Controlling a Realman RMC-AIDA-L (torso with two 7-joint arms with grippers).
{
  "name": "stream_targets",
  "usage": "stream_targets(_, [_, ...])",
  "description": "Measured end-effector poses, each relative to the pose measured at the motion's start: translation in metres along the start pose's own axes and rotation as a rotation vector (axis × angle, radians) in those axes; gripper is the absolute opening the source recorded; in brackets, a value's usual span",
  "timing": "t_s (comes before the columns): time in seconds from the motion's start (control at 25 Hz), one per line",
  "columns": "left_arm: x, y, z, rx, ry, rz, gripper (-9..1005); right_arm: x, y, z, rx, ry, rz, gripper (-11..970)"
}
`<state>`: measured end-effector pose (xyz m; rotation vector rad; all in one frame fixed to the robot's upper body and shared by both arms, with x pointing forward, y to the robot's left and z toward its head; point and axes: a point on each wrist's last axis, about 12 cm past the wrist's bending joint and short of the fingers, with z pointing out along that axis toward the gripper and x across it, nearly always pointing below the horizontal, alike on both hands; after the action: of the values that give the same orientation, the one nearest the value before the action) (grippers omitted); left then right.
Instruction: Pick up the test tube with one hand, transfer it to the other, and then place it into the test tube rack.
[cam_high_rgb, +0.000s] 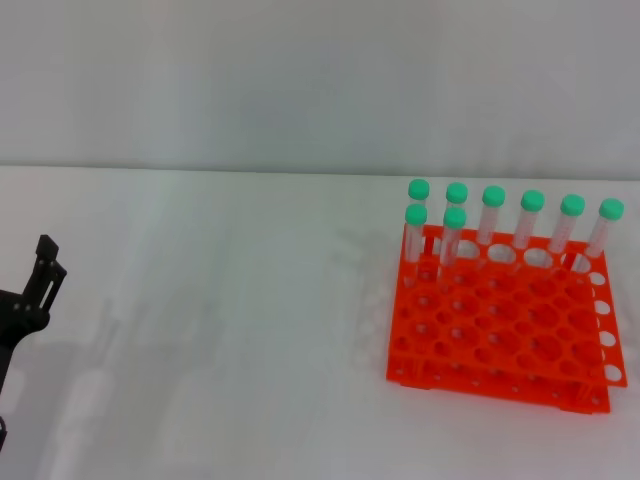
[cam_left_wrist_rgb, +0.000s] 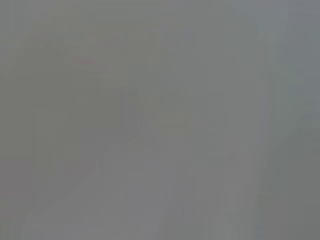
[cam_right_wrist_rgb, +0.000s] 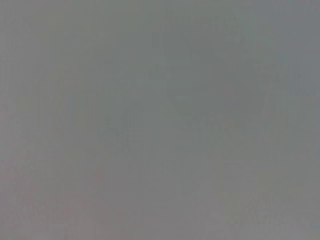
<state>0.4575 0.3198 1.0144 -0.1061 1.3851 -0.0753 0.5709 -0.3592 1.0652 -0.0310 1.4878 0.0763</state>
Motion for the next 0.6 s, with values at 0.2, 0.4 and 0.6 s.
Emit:
stream_targets(0.2, [0.002, 0.0, 0.008, -0.019, 0.018, -0.007, 835, 0.007, 0.002, -0.003, 0.009, 0.027, 0.006, 845])
stream_targets(0.4, [0.002, -0.002, 0.015, -0.016, 0.019, -0.06, 835, 0.012, 0.003, -0.007, 0.013, 0.046, 0.014, 844])
stream_targets(0.6, [0.001, -0.004, 0.022, -0.005, 0.02, -0.063, 834, 0.014, 0.003, -0.008, 0.016, 0.054, 0.018, 843])
